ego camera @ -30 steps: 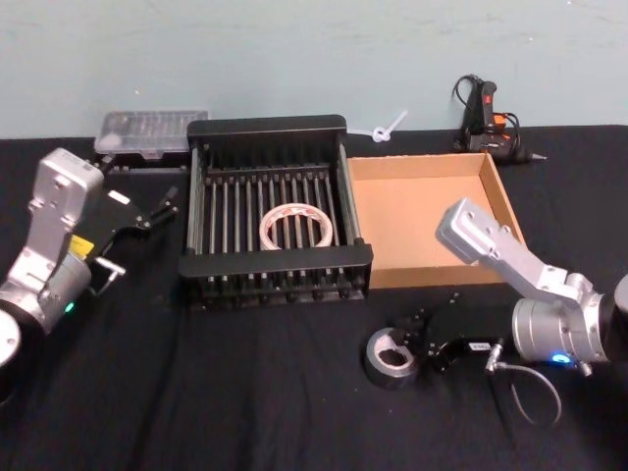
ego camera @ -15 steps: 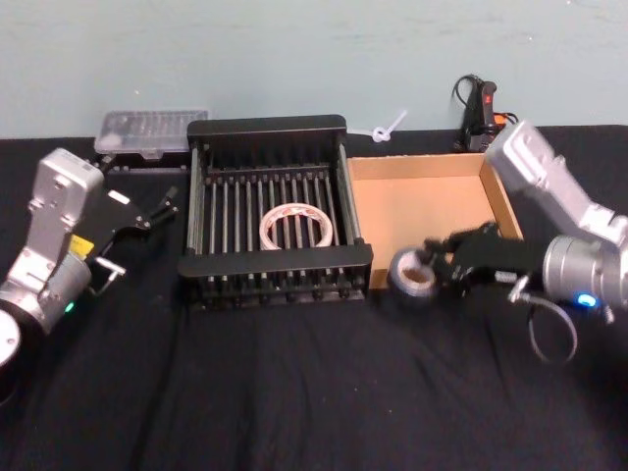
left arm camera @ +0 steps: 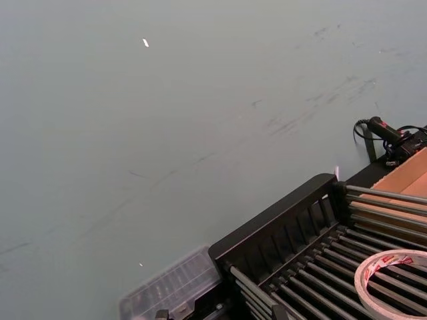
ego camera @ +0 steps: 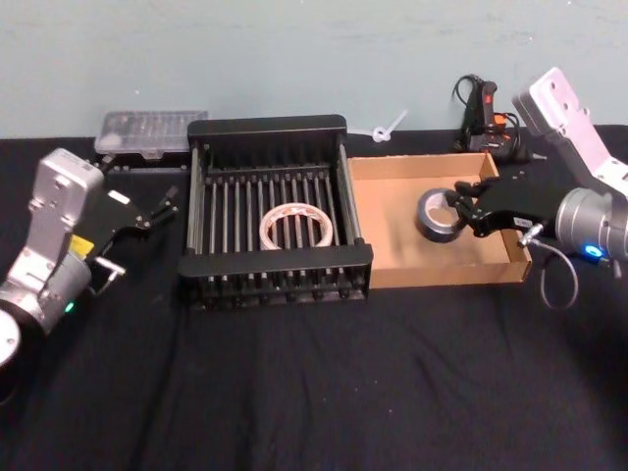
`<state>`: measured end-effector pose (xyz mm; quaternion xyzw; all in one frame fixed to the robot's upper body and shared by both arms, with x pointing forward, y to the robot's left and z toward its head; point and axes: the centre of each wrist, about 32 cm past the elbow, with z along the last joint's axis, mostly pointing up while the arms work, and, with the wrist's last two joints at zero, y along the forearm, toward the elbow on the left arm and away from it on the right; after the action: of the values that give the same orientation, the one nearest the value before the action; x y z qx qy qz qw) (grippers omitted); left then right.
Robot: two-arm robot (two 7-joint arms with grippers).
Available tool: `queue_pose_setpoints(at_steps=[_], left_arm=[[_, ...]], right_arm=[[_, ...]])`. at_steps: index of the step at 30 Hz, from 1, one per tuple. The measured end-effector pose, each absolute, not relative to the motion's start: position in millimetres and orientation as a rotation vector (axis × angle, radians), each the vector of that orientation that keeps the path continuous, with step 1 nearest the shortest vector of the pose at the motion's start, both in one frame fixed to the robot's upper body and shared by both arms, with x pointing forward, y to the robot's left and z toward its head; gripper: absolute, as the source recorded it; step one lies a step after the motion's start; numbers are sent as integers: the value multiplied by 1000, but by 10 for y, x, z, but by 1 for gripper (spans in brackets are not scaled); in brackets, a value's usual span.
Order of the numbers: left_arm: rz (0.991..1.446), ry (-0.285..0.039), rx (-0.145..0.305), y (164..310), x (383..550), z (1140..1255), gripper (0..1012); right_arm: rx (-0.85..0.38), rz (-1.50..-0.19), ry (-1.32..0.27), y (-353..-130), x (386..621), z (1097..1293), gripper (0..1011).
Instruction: Pick up the white tape and place it into the black box , Pick up the silver tape and place it into the brown box.
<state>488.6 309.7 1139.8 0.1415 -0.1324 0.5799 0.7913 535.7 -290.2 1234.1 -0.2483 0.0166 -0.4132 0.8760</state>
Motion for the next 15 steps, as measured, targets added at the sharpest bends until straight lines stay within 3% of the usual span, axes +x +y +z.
queue_pose_setpoints(at_steps=[15], left_arm=[[1248, -285, 304, 3097, 4886, 11398, 1001]], right_arm=[[-539, -939, 38, -2884, 5528, 12247, 134]])
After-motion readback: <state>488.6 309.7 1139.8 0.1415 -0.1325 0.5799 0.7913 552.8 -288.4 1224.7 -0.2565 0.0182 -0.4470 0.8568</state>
